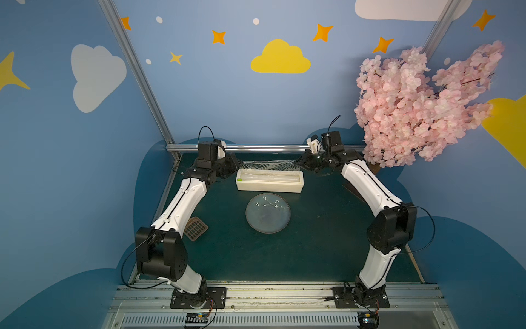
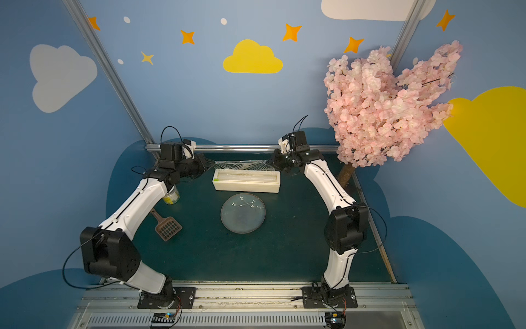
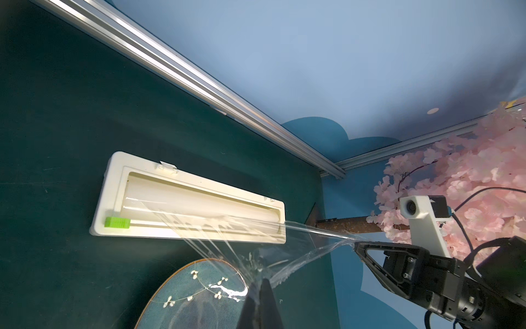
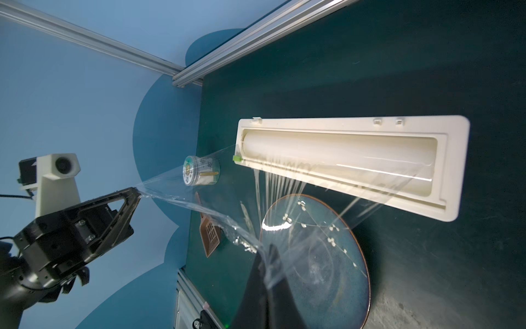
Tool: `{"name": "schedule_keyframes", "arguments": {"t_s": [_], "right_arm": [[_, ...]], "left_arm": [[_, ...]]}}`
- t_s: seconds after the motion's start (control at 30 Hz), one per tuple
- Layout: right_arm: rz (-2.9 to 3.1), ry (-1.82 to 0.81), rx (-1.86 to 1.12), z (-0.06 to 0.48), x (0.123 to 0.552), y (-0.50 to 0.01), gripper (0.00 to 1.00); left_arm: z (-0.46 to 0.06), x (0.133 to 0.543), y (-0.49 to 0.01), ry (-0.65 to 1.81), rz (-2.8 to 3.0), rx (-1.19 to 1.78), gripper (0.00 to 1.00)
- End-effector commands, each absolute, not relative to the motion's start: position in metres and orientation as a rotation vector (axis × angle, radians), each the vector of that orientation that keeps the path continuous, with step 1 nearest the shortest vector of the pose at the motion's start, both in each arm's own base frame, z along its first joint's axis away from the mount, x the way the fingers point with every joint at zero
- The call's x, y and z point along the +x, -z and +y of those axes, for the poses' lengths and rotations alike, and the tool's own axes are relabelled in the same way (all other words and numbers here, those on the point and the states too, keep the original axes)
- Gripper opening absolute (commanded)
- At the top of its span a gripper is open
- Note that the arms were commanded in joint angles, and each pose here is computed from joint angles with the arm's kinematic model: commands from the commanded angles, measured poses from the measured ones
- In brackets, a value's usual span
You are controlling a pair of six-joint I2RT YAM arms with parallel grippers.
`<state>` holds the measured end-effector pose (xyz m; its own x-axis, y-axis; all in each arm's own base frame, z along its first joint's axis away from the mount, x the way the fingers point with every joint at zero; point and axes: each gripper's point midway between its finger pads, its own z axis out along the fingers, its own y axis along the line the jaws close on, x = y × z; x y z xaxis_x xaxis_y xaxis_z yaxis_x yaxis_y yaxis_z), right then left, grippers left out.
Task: Wrap the plate with plastic wrap
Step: Pull the plastic wrap from the plastic wrap cutting box, then cover the plate with plastic wrap.
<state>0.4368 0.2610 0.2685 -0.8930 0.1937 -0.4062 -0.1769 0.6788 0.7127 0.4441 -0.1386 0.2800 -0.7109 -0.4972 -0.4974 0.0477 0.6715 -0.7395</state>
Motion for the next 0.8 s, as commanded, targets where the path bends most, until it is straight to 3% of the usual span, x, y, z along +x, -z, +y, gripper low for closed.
{"name": "schedule_keyframes", "arguments": {"t_s": [0.0,0.47,0.77], "right_arm": [[2.365,-1.148,-0.056,0.263,0.421,-0.296,0.0],[2.303,-1.118,-0.091,0.253,0.403,-0.327,0.0],[2.426,-1.154,-0.136,0.263,0.345,-0.261,0.0]], "left_arm": [[-0.138,0.432,-0.294,1.016,2.124,-0.323,0.03],[-0.135,0.41,-0.325,1.001,2.067,-0.276,0.03],[-0.146,0.354,-0.27,1.0,2.176,-0.251,0.03]]}}
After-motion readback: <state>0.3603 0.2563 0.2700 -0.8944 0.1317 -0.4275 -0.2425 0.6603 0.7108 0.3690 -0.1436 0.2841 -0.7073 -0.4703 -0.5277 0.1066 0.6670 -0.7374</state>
